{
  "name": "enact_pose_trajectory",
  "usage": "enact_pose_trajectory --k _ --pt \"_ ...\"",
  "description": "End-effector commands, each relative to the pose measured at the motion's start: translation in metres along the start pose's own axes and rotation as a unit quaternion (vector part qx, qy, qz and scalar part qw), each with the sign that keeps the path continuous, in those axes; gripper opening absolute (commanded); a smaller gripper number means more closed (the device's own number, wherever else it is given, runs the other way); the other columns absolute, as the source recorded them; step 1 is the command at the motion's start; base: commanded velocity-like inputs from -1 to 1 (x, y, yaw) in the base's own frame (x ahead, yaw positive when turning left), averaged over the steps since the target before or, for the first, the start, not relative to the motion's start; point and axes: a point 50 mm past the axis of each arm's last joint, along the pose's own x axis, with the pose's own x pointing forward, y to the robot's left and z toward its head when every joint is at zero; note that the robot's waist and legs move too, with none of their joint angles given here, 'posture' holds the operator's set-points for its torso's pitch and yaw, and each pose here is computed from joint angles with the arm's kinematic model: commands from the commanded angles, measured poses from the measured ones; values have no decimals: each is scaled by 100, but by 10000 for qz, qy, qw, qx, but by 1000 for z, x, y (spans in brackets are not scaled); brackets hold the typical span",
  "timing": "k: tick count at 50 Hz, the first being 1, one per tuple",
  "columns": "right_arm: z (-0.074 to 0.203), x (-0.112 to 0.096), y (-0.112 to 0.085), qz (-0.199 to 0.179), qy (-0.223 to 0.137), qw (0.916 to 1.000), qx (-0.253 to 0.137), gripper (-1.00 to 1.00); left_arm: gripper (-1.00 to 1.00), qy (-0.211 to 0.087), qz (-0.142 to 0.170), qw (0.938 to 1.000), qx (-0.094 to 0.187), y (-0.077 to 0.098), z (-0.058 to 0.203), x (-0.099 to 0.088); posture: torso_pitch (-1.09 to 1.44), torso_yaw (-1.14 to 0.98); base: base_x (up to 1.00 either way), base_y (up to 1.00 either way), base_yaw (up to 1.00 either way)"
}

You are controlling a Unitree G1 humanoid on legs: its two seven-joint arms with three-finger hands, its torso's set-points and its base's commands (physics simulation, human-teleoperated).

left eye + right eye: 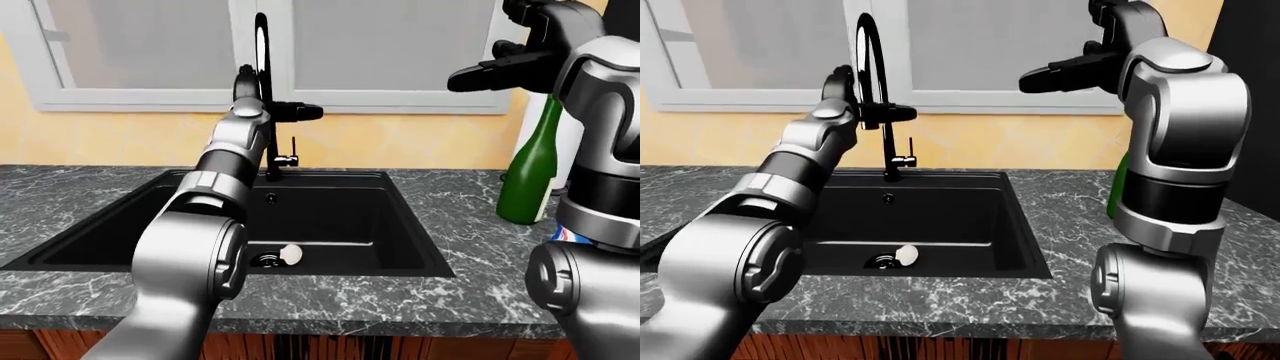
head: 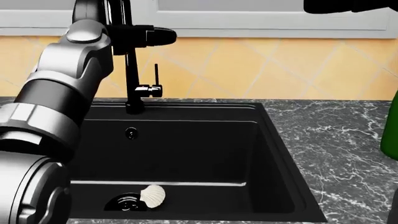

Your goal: Turn the sink spout to the right.

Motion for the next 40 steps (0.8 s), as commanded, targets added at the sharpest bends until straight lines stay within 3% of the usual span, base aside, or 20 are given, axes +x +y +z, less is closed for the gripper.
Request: enact_pose_trajectory --k 1,40 --pt "17 -6 -3 -60 -397 9992 -43 100 100 -533 -31 9986 -52 -3 27 -5 -65 0 0 0 0" --pt "13 -10 -5 -87 -401 9992 3 100 100 -572 -650 9962 117 -64 22 -24 -65 0 0 0 0"
